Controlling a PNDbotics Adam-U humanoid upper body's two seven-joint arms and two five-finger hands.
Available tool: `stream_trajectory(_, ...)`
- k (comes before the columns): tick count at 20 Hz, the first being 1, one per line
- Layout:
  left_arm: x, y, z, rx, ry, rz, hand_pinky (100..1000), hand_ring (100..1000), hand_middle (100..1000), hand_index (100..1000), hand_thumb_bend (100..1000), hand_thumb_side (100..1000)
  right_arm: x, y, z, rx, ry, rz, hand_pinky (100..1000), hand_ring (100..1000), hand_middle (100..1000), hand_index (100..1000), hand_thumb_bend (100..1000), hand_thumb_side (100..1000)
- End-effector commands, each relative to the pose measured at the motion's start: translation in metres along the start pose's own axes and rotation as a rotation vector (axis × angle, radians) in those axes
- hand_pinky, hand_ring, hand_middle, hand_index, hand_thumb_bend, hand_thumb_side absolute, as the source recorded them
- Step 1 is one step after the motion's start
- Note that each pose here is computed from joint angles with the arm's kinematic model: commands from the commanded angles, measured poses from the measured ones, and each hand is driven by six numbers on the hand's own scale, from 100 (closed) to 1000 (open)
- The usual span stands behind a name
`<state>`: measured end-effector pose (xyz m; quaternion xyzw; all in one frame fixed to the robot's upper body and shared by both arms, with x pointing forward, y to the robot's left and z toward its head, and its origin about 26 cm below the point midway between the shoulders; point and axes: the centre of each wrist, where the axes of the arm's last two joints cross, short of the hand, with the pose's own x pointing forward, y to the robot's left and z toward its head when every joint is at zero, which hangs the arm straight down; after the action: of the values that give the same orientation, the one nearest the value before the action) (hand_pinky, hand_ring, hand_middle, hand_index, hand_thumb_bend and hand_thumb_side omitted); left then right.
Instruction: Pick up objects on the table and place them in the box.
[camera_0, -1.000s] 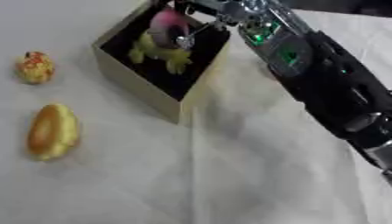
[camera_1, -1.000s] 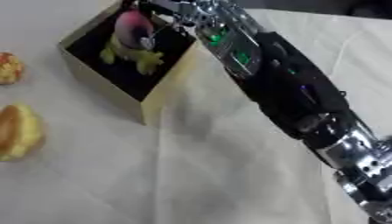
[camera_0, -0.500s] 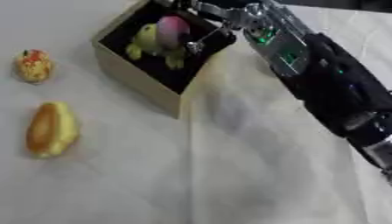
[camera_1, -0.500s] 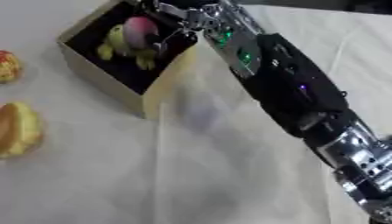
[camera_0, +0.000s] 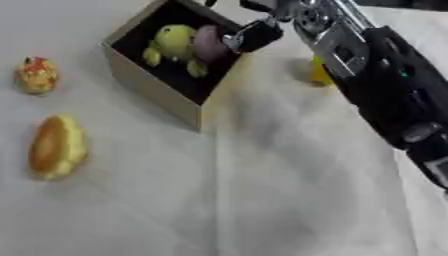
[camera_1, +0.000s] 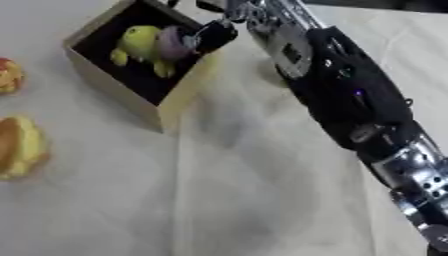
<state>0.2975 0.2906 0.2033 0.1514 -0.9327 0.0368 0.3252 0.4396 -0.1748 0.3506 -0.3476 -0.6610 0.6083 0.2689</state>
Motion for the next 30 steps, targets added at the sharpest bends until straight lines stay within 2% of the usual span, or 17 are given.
stream_trajectory(1,0.006,0.004,-0.003,0.000,-0.021,-0.008,907,833,825,898,258,717,0.000,-0.031,0.014,-0.090,-0.007,0.015,964,1000,959,992,100,261)
stream_trajectory(5,0.005,0.004,-0.003,0.000,-0.019,-0.010,907,833,825,898,259,717,0.002,-0.043,0.024,-0.126,-0.012,-0.002,965,1000,963,994,100,264)
stream_trajectory(11,0.005,0.004,-0.002,0.002,-0.015,-0.011,907,833,825,898,259,716,0.004,-0.046,0.029,-0.124,-0.010,-0.006,963,1000,961,993,100,266)
stream_trajectory(12,0.005,0.005,-0.001,0.005,-0.012,-0.016,907,833,824,897,257,717,-0.001,-0.045,0.031,-0.117,0.009,-0.009,932,1000,915,968,100,207)
stream_trajectory(13,0.004,0.007,0.000,0.010,-0.009,-0.022,907,833,824,897,257,717,-0.009,-0.041,0.035,-0.103,0.047,-0.008,932,1000,915,968,100,207)
stream_trajectory(16,0.003,0.009,0.001,0.019,-0.005,-0.033,906,833,824,896,257,717,-0.037,-0.024,0.053,-0.044,0.160,0.017,934,1000,913,969,100,249)
stream_trajectory(20,0.003,0.010,0.001,0.023,-0.008,-0.041,906,833,824,896,258,716,-0.063,-0.012,0.086,0.031,0.240,0.039,937,1000,909,971,100,291)
stream_trajectory(26,0.004,0.008,-0.001,0.017,-0.014,-0.034,906,833,824,896,258,715,-0.078,-0.005,0.126,0.142,0.277,0.037,942,1000,909,974,100,357)
stream_trajectory(30,0.004,0.008,-0.001,0.017,-0.014,-0.032,905,832,823,896,258,714,-0.080,-0.003,0.140,0.168,0.295,0.010,942,1000,909,975,100,364)
